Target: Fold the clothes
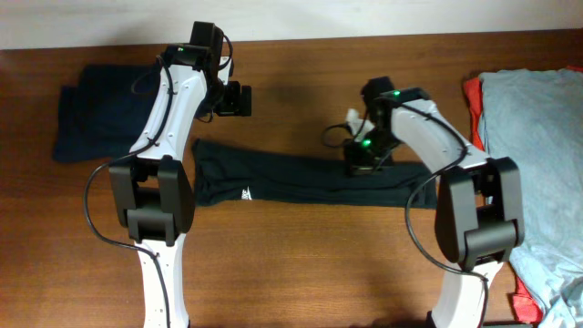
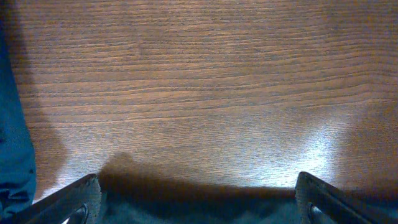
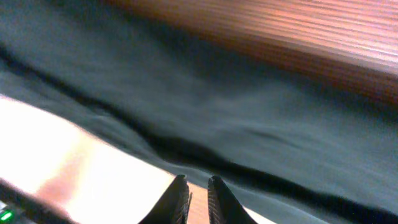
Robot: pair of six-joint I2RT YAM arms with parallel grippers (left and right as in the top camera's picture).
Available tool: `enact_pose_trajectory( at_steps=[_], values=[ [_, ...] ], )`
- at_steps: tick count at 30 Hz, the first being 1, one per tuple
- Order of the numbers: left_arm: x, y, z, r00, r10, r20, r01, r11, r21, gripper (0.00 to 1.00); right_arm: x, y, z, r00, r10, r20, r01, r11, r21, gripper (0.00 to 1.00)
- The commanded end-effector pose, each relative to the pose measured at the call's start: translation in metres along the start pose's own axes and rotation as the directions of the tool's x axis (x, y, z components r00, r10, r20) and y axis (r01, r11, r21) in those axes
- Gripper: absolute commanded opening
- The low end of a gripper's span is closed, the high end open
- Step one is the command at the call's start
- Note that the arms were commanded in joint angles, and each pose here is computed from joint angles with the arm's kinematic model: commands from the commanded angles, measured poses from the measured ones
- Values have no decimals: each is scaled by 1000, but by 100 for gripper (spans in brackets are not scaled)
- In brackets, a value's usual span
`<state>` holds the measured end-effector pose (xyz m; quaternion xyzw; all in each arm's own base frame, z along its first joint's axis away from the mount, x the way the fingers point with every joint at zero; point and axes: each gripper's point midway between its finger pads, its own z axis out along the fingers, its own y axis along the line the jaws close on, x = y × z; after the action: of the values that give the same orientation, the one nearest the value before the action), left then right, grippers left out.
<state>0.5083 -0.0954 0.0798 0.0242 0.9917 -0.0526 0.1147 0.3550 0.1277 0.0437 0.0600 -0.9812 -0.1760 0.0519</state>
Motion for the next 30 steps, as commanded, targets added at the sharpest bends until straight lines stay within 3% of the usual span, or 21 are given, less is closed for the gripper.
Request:
enact_pose_trajectory(
  at_steps=[1, 11, 24, 30],
  values=[
    [-2, -3, 2, 1000, 5, 2, -5, 1000, 11, 99, 4, -36, -11, 1000, 17, 8, -18, 986, 164, 18],
    [-1, -3, 2, 1000, 5, 1, -5, 1000, 11, 99, 43, -95, -15, 980, 177, -86, -149, 953, 264, 18],
    [-1, -3, 2, 1000, 5, 1, -5, 1000, 11, 99, 60, -159, -35, 926, 376, -38, -352, 894, 279, 19],
    [-2, -3, 2, 1000, 5, 2, -5, 1000, 11, 99, 65, -169, -18, 922, 387, -27, -366, 889, 275, 22]
  ],
)
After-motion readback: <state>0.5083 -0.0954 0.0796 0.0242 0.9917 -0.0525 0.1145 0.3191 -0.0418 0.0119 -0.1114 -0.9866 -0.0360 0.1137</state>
